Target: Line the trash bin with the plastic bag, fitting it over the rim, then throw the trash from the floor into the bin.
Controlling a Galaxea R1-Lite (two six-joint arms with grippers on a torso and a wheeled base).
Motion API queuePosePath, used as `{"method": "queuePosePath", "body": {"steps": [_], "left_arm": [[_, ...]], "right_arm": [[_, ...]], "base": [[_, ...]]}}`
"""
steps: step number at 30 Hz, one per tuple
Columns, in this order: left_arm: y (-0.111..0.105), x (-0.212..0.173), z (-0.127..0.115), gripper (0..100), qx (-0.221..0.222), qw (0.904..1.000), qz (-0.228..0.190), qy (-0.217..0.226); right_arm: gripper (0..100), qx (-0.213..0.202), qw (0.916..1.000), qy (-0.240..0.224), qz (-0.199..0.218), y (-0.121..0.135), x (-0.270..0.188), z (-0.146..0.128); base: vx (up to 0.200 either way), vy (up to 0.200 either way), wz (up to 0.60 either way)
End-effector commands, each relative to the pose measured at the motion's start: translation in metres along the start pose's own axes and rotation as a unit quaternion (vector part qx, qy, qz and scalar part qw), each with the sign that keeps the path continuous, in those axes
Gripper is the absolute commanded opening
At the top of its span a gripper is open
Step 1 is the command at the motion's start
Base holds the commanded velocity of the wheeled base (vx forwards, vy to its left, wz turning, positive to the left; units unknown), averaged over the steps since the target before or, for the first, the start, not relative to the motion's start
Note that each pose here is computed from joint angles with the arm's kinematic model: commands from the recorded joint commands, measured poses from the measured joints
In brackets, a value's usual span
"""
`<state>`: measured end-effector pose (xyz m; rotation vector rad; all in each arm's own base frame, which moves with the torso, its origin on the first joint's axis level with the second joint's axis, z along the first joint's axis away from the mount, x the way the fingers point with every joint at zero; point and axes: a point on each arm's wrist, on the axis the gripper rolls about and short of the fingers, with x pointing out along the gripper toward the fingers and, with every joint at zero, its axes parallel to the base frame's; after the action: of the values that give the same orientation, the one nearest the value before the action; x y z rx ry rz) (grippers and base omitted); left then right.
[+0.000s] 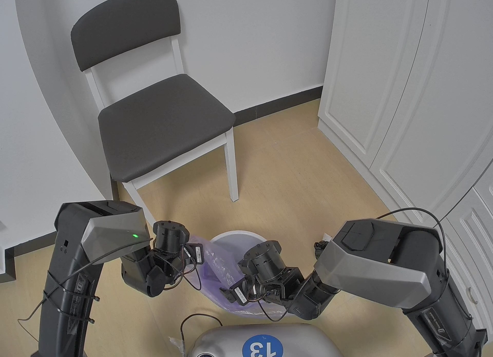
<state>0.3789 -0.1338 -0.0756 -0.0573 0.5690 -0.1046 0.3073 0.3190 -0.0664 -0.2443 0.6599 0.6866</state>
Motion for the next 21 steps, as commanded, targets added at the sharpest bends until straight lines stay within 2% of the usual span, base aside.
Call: {"method": "queuePosePath", "body": {"steps": [1,10,21], "left_arm": [[0.000,0.000,-0.001,100,-0.002,1.0000,0.001,0.000],[0.000,0.000,-0.001,100,-0.005,1.0000,0.001,0.001],[0.000,0.000,-0.001,100,-0.004,1.0000,0.003,0.000]], "right_arm": [[100,0.001,1.0000,0.000,0.001,0.001,0.001,0.002],[100,0.000,0.9999,0.015,-0.006,0.000,-0.001,0.002],[100,0.002,0.9993,0.024,-0.029,-0.015,0.000,0.002]], "base": [[0.000,0.000,0.00],[0.000,0.000,0.00],[0.000,0.000,0.00]]}}
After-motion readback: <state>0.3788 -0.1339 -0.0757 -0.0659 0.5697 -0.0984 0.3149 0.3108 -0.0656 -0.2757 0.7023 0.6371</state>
